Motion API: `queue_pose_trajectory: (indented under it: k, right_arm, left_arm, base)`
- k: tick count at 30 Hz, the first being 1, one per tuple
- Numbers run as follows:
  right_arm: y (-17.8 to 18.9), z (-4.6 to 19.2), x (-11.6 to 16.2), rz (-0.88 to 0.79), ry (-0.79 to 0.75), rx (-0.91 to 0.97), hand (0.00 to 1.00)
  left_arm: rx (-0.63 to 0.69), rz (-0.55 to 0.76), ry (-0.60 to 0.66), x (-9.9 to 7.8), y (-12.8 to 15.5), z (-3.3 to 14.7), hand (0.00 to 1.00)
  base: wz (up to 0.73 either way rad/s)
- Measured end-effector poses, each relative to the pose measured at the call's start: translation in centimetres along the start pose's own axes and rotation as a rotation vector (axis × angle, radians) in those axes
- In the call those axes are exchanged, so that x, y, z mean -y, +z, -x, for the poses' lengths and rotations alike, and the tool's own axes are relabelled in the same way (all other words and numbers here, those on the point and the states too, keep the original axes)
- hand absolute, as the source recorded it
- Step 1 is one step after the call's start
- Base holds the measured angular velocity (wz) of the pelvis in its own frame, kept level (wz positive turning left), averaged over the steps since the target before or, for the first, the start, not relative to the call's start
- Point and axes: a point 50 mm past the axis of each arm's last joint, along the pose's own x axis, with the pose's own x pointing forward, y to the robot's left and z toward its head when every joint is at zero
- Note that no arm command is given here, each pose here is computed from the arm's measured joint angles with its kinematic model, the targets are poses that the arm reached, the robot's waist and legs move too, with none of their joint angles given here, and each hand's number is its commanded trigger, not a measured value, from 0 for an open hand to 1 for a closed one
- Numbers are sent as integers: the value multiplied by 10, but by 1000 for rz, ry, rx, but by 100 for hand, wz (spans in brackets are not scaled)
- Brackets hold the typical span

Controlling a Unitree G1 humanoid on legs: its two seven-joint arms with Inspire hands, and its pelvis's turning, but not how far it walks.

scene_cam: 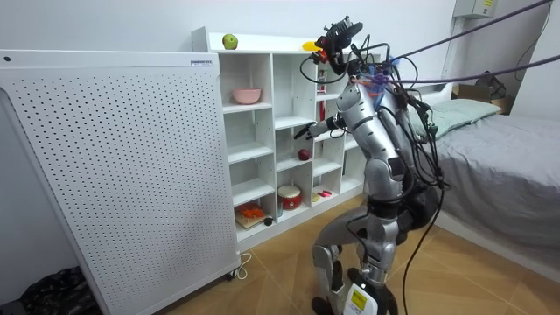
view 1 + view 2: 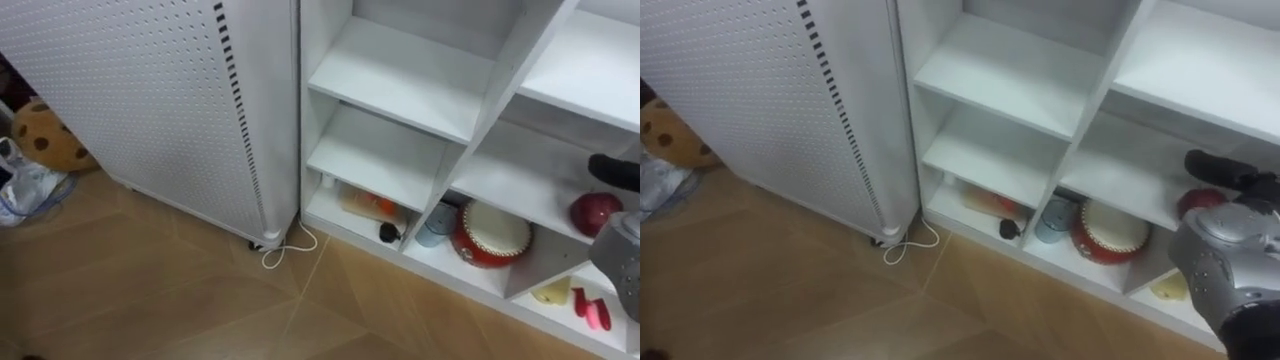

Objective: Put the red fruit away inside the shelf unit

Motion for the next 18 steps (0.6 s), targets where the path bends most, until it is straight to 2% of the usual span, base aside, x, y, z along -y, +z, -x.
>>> queue_pose_trajectory:
  k: [4, 11, 18]
  right_arm:
    - [-3, 0, 3, 20, -54, -5, 0]
    - [-7, 0, 3, 59, -49, -8, 0]
    - [-47, -6, 20, 198, 89, -20, 0]
  left_arm:
    - [-23, -25, 6, 3, -3, 1, 0]
    - [-23, -30, -1, 5, -2, 2, 0]
    - [-24, -18, -63, 14, -1, 3, 0]
  base:
    - [0]
    - [0]
    - [-9]
